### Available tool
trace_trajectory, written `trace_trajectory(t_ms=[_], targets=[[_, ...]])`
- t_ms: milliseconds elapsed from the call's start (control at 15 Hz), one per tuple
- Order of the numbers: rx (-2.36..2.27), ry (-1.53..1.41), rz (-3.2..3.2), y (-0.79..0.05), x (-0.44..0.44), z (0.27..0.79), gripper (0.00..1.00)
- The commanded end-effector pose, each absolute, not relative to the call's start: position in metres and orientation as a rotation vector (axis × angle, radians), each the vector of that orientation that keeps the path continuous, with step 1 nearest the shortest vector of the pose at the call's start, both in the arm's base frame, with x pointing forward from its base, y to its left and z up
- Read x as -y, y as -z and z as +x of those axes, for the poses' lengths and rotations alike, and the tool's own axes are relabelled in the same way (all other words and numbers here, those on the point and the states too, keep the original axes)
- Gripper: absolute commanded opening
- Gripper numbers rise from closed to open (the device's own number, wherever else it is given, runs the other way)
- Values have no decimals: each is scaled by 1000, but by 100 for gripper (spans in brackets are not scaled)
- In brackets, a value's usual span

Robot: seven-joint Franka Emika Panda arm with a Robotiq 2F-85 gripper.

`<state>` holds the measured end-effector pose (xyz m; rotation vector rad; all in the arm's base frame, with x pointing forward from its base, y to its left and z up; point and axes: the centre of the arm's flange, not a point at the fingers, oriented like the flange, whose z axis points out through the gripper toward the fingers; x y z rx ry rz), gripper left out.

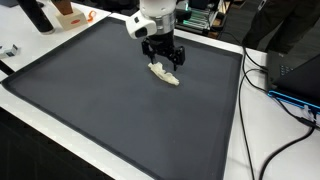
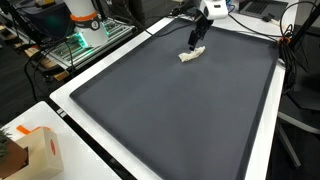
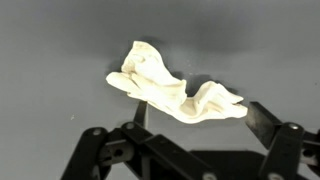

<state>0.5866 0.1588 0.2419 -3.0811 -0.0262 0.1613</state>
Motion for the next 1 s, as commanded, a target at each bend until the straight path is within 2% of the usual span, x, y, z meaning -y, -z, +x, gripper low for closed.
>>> trace_trajectory(t_ms=[0, 733, 867, 933], targets=[[86, -136, -3062, -219, -161, 577, 100], [180, -126, -3097, -190, -173, 572, 99], [188, -130, -3100, -188, -174, 572, 88], [192, -129, -3102, -188, -175, 572, 76]])
